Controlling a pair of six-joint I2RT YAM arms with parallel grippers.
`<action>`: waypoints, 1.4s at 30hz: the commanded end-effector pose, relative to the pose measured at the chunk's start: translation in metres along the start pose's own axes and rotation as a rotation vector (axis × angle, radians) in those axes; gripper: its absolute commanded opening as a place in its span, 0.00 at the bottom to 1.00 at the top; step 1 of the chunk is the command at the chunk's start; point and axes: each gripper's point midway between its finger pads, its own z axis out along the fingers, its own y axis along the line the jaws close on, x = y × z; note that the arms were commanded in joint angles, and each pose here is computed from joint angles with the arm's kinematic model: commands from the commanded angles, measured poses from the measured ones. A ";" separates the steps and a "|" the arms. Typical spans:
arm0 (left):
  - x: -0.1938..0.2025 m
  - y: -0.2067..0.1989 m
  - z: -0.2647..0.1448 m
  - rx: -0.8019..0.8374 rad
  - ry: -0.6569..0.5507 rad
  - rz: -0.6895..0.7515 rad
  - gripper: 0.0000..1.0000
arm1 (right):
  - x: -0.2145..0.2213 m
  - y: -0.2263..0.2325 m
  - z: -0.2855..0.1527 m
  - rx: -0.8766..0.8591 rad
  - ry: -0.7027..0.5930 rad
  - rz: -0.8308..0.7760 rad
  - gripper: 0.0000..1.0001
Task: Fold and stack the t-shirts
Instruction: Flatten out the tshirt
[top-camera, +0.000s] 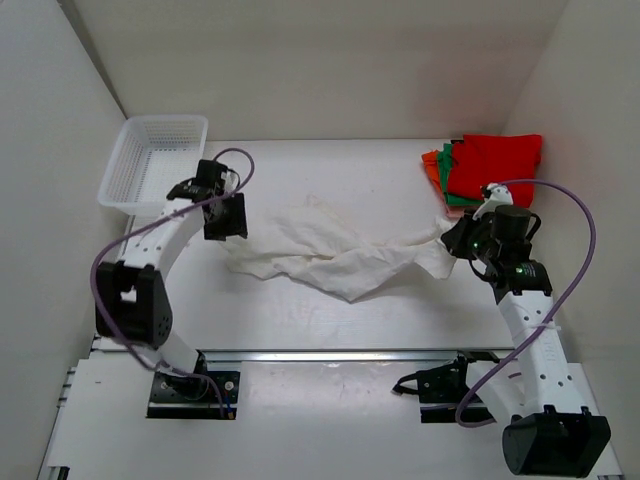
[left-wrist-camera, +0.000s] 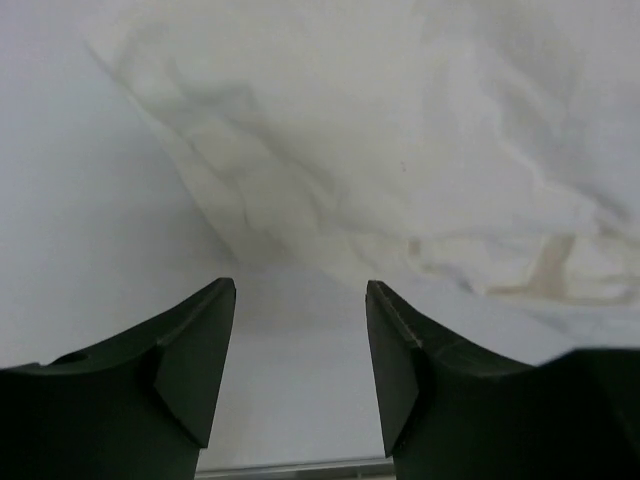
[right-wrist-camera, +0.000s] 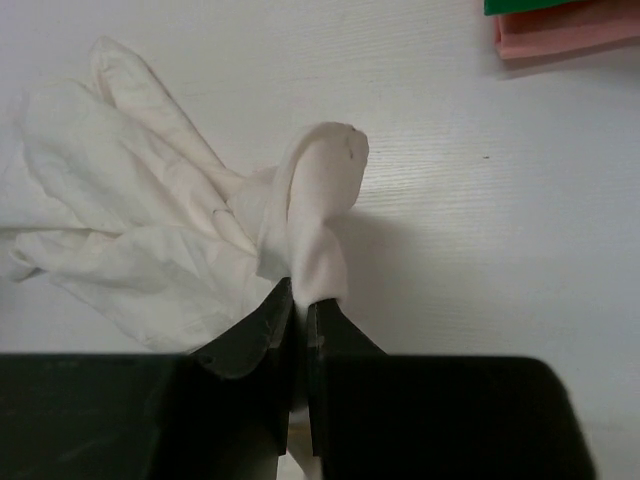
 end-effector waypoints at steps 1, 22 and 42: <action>0.008 -0.027 -0.047 0.167 -0.194 0.013 0.66 | -0.005 -0.002 0.001 -0.001 -0.030 -0.030 0.00; 0.093 -0.047 0.067 0.040 -0.146 -0.111 0.73 | 0.015 0.016 0.012 -0.078 -0.006 -0.007 0.00; -0.129 0.029 -0.211 -0.042 -0.646 -0.180 0.00 | -0.105 0.045 -0.071 -0.148 -0.258 -0.110 0.00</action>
